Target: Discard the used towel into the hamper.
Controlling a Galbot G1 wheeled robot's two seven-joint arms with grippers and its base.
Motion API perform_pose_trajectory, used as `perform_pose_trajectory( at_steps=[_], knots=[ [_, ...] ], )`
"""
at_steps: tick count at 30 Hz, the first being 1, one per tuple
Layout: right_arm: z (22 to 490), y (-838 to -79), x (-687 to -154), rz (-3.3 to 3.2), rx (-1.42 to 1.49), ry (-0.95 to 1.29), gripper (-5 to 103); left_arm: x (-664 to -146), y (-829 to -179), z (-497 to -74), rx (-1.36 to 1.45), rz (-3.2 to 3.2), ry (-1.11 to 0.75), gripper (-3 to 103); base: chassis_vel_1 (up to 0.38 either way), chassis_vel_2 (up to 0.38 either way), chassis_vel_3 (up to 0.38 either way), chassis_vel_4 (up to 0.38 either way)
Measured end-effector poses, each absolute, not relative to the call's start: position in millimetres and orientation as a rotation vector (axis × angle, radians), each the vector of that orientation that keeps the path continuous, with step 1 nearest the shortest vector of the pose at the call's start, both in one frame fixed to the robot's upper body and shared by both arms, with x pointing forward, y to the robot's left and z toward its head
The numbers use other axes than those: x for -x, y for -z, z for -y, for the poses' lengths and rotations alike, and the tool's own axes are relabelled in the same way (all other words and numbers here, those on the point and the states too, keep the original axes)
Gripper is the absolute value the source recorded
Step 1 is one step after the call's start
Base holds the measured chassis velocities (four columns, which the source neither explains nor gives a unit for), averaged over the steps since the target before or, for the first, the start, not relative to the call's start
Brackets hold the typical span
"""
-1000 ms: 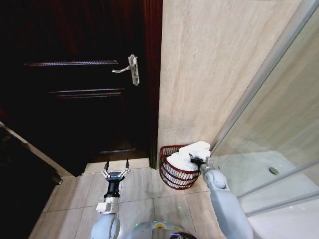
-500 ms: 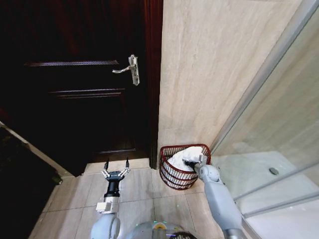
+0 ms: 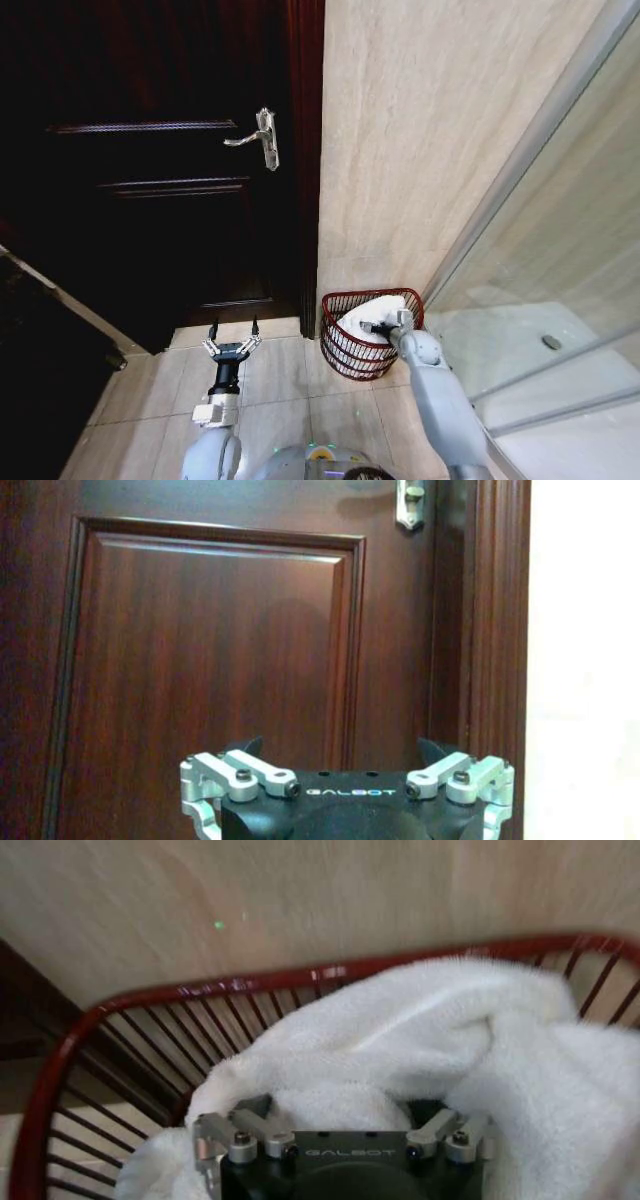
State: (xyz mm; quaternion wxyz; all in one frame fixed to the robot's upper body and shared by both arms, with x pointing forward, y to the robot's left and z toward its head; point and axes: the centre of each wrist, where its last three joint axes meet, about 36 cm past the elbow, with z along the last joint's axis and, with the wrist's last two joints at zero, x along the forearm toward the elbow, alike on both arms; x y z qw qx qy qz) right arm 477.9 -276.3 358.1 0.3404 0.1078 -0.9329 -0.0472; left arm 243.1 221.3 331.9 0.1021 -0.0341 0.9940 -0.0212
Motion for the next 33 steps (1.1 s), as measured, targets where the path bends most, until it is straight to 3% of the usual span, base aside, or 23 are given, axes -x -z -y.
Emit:
perform_pose_trajectory(
  at_steps=[2,12,33],
  knots=[
    [277,-381,-468,2.547,-0.257,0.071,100,-243,-331,-220,0.096,-2.935,0.068,100,0.000,0.000,0.000,0.000],
    [275,-451,-394,2.838,-0.319,-0.003,100,-243,-330,-218,0.104,-2.927,0.076,100,0.000,0.000,0.000,0.000],
    [261,-406,-280,3.235,-0.169,-0.093,100,-240,-337,-211,0.094,-2.929,0.093,100,0.000,0.000,0.000,0.000]
  ],
)
